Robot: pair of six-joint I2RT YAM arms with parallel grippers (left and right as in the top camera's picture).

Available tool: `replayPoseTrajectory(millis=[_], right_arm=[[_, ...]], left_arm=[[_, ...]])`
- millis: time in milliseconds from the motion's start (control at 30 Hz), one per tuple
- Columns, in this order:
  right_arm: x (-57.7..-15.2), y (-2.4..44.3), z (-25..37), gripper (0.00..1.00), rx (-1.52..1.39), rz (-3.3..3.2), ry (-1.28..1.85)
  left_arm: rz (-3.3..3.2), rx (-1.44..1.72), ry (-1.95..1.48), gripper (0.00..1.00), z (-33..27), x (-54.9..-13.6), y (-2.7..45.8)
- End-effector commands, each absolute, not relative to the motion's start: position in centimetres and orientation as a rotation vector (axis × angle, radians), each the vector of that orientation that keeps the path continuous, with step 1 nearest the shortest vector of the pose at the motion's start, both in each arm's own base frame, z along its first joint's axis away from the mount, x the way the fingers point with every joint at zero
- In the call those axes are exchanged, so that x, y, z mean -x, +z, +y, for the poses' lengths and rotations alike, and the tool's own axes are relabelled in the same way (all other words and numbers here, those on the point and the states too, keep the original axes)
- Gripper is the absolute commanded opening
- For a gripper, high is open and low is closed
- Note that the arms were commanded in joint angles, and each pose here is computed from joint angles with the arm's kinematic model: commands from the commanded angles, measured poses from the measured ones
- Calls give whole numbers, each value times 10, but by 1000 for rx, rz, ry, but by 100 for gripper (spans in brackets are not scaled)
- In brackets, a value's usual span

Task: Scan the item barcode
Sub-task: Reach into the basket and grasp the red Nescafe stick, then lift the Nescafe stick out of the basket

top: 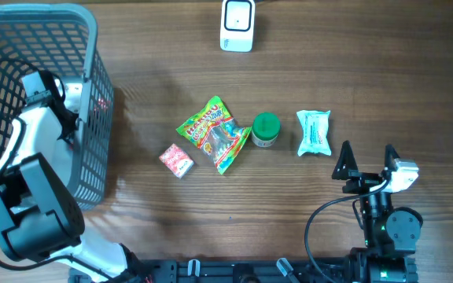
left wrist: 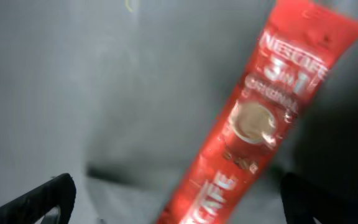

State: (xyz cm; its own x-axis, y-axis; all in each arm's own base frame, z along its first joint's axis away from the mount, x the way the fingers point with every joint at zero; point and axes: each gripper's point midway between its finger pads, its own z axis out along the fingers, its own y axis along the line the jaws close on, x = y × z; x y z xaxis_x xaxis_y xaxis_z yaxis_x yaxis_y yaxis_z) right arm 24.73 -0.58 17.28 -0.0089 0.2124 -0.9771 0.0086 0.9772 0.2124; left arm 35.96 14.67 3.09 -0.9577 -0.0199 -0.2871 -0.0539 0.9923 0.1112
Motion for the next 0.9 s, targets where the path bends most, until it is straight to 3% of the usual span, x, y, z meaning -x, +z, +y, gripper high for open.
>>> replayPoseTrajectory(millis=[0,133,200,233,367,467,667,867], right_arm=[[-247,173,-7,100,-170,1571,149],[-247,173,-7,100,-169,1571,149],[-247,173,-7,100,-170,1571,149],[-247,173,-7,100,-169,1571,149],[-247,173,-7,100,-170,1571,149],[-247,173,-7,100,-169,1571,149],[-247,173,-7,100,-170,1571,149],[-247,173,-7,100,-170,1571,149]], left_arm=[[2948,-40,95,96,135,-347,-4],[2929,-20,127,64,141,-352,-4],[2925,-11,118,21,141,-352,-4],[2925,-6,118,6,143,-351,-4],[2931,8,141,4,148,-349,0],[2871,122,219,4,163,-357,30],[2448,533,302,4,196,-381,181],[2142,595,194,4,167,-352,293]])
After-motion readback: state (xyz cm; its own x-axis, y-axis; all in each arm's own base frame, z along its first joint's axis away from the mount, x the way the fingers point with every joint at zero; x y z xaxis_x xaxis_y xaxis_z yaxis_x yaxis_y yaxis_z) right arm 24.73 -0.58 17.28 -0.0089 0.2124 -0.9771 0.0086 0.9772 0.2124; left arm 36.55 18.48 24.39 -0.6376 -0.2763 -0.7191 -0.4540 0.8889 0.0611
